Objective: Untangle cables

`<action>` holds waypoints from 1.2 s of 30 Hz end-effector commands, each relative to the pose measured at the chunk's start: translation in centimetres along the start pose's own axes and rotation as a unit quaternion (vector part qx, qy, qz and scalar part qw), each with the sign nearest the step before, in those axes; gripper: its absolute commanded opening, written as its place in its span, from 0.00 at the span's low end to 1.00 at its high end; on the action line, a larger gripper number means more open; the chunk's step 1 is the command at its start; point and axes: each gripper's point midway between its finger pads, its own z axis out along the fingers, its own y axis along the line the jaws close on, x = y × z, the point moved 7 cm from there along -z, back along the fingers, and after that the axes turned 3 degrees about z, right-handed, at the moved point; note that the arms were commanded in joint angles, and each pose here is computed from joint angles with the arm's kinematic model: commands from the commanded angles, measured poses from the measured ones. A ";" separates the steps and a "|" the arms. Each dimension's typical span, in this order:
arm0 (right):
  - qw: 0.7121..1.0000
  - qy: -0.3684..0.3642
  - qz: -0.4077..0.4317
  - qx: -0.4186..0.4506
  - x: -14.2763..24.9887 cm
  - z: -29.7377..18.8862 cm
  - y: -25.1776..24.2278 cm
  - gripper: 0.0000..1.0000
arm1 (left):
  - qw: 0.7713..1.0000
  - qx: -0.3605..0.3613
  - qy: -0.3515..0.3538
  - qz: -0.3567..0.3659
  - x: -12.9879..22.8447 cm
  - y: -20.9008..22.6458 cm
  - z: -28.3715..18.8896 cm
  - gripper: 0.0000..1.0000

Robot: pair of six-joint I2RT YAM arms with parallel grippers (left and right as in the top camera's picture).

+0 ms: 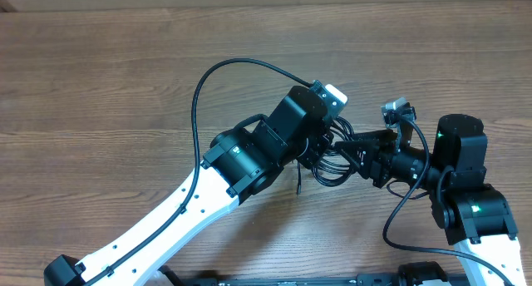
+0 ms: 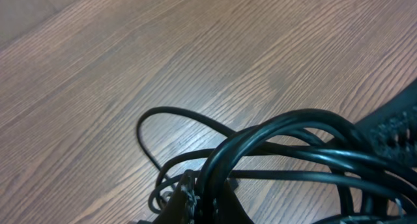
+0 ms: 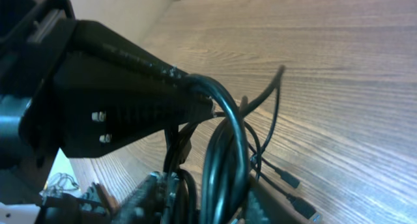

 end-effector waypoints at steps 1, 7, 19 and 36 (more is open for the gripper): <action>1.000 -0.012 -0.022 -0.014 -0.7 -0.5 1.0 0.31 | 1.000 0.004 -0.011 0.012 -0.6 -0.2 -0.4 0.04; 1.000 -0.012 -0.022 -0.014 -0.7 -0.5 1.0 0.29 | 1.000 -0.011 -0.011 0.003 -0.6 0.1 -0.4 0.04; 1.000 -0.013 -0.022 -0.014 -0.8 -0.5 1.0 0.17 | 0.985 -0.098 0.002 -0.144 0.4 2.1 -0.5 0.04; 0.999 -0.016 -0.025 -0.014 -0.9 -0.5 1.0 0.43 | 0.995 -0.063 0.004 -0.083 0.1 1.3 -0.4 0.04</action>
